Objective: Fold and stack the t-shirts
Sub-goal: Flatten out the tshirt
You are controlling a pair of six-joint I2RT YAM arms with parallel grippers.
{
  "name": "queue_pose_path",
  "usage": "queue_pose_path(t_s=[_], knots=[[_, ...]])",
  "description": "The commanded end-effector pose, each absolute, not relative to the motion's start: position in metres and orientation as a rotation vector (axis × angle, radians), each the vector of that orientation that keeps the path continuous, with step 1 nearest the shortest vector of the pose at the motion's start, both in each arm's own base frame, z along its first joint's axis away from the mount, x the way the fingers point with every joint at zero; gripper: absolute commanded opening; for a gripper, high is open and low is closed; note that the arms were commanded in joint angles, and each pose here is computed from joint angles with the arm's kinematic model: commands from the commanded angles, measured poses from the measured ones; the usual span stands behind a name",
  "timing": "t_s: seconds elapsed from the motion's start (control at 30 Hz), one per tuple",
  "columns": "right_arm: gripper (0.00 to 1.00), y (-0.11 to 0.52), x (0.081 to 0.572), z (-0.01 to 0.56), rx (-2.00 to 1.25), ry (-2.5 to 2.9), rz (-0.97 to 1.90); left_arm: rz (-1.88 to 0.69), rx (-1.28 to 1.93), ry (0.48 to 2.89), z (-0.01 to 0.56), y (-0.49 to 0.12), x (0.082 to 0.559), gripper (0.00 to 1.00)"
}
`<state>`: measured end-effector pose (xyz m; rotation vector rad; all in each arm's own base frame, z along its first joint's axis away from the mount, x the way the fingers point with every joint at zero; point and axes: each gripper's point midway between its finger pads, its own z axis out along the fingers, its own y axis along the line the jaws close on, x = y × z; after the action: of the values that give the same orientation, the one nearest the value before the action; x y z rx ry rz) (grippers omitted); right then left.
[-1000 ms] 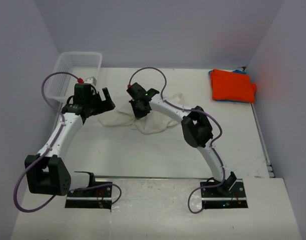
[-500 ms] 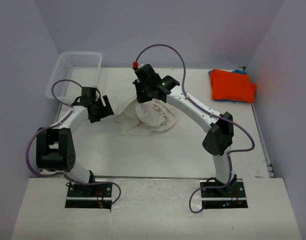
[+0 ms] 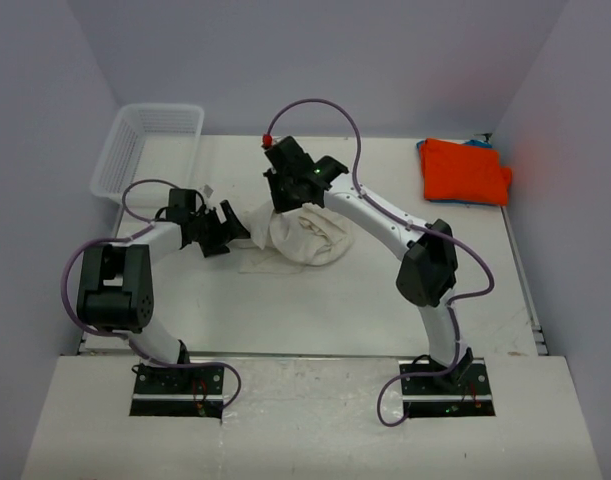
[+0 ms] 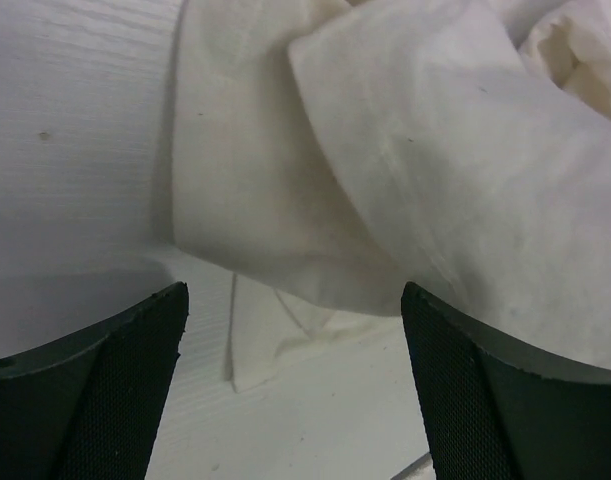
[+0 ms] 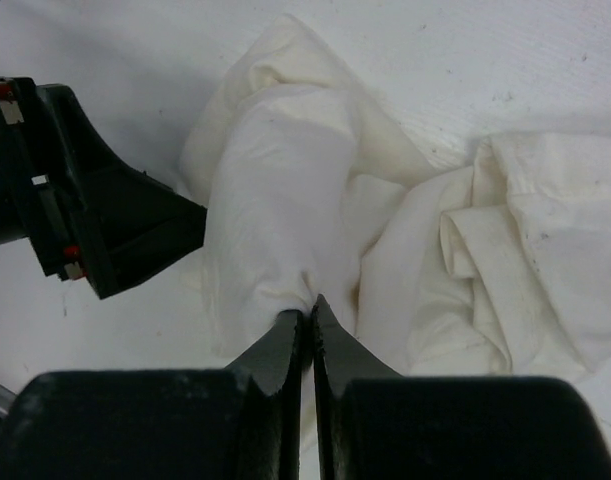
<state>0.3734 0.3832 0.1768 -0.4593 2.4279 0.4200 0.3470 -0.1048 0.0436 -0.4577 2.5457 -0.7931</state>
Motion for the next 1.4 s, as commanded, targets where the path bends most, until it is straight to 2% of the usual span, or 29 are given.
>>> queue_pose_path(t_s=[0.0, 0.17, 0.33, 0.43, 0.47, 0.5, 0.53, 0.67, 0.7, 0.97, 1.1, 1.37], knots=[[0.00, 0.375, 0.395, 0.176, -0.409, 2.411, 0.383, -0.991, -0.367, 2.447, 0.071, -0.126, 0.353, 0.87], [0.00, 0.351, 0.429, 0.163, -0.346, 2.411, 0.262, -1.058, -0.326, 2.446, 0.079, -0.133, 0.340, 0.85], [0.00, 0.325, 0.453, 0.150, -0.282, 2.439, 0.231, -1.013, -0.295, 2.452, 0.085, -0.132, 0.329, 0.84], [0.11, 0.323, 0.457, 0.149, -0.284, 2.444, 0.257, -1.034, -0.267, 2.483, 0.078, -0.141, 0.322, 0.83], [0.22, 0.323, 0.458, 0.150, -0.283, 2.441, 0.263, -1.047, -0.252, 2.484, 0.078, -0.146, 0.322, 0.82], [0.27, 0.325, 0.457, 0.151, -0.288, 2.440, 0.274, -1.059, -0.221, 2.496, 0.076, -0.154, 0.319, 0.82], [0.41, 0.327, 0.456, 0.153, -0.291, 2.429, 0.296, -1.066, -0.210, 2.499, 0.076, -0.159, 0.320, 0.81], [0.59, 0.321, 0.454, 0.165, -0.269, 2.389, 0.300, -1.089, -0.142, 2.528, 0.072, -0.186, 0.313, 0.80], [0.60, 0.320, 0.453, 0.167, -0.270, 2.382, 0.295, -1.081, -0.142, 2.538, 0.068, -0.189, 0.312, 0.80], [0.61, 0.313, 0.438, 0.206, -0.266, 2.327, 0.347, -1.007, -0.167, 2.584, 0.047, -0.192, 0.309, 0.79], [0.61, 0.309, 0.426, 0.252, -0.270, 2.244, 0.432, -0.943, -0.179, 2.603, 0.039, -0.186, 0.311, 0.77], [0.61, 0.301, 0.401, 0.282, -0.303, 2.202, 0.515, -0.714, -0.111, 2.522, 0.077, -0.168, 0.323, 0.75]])
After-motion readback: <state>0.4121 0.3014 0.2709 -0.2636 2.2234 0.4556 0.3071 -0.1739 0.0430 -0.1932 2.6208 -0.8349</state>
